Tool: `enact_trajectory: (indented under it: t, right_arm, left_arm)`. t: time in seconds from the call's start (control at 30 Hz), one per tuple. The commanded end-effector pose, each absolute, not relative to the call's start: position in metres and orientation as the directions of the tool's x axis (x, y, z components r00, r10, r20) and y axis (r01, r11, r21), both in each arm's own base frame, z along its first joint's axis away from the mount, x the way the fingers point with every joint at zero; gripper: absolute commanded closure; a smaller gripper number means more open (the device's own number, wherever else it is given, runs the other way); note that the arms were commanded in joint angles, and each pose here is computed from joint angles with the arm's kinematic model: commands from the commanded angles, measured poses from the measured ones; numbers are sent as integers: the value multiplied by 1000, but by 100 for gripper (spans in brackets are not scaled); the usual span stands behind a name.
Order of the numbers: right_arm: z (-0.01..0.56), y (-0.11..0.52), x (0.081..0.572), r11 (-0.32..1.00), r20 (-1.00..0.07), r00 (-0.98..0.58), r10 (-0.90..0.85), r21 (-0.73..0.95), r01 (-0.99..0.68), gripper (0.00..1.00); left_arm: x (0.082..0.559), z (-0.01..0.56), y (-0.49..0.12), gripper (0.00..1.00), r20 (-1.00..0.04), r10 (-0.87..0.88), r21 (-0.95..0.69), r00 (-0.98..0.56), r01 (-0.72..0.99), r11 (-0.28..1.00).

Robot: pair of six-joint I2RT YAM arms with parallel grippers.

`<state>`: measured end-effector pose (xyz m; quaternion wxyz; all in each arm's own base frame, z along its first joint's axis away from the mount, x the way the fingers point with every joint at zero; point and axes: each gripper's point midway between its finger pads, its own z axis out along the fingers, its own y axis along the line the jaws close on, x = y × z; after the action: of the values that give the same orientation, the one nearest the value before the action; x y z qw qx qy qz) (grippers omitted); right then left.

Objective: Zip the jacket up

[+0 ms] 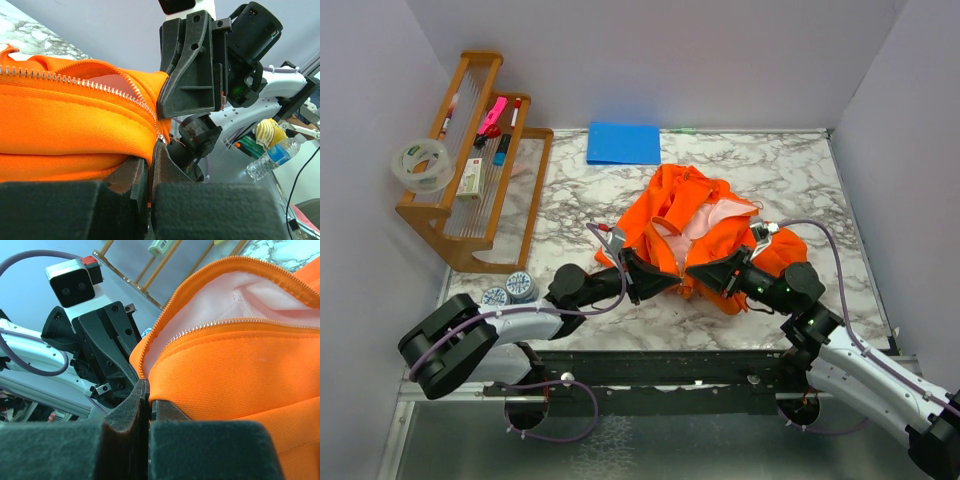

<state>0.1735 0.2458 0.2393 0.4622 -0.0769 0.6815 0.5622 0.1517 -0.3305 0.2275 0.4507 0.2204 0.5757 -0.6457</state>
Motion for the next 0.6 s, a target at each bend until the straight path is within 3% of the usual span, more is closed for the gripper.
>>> enact_trajectory:
  t: [0.0,0.57]
  right_arm:
    - [258,241,184,358,-703,-518,488,702,-615,100]
    - [234,228,200,479,-696,-518,497,718,-505,100]
  left_arm:
    - [138,217,-340,100,-804,-249,-562,-540,827,21]
    - [126,209,-344,100,-801,-198,-574,-564,819,-11]
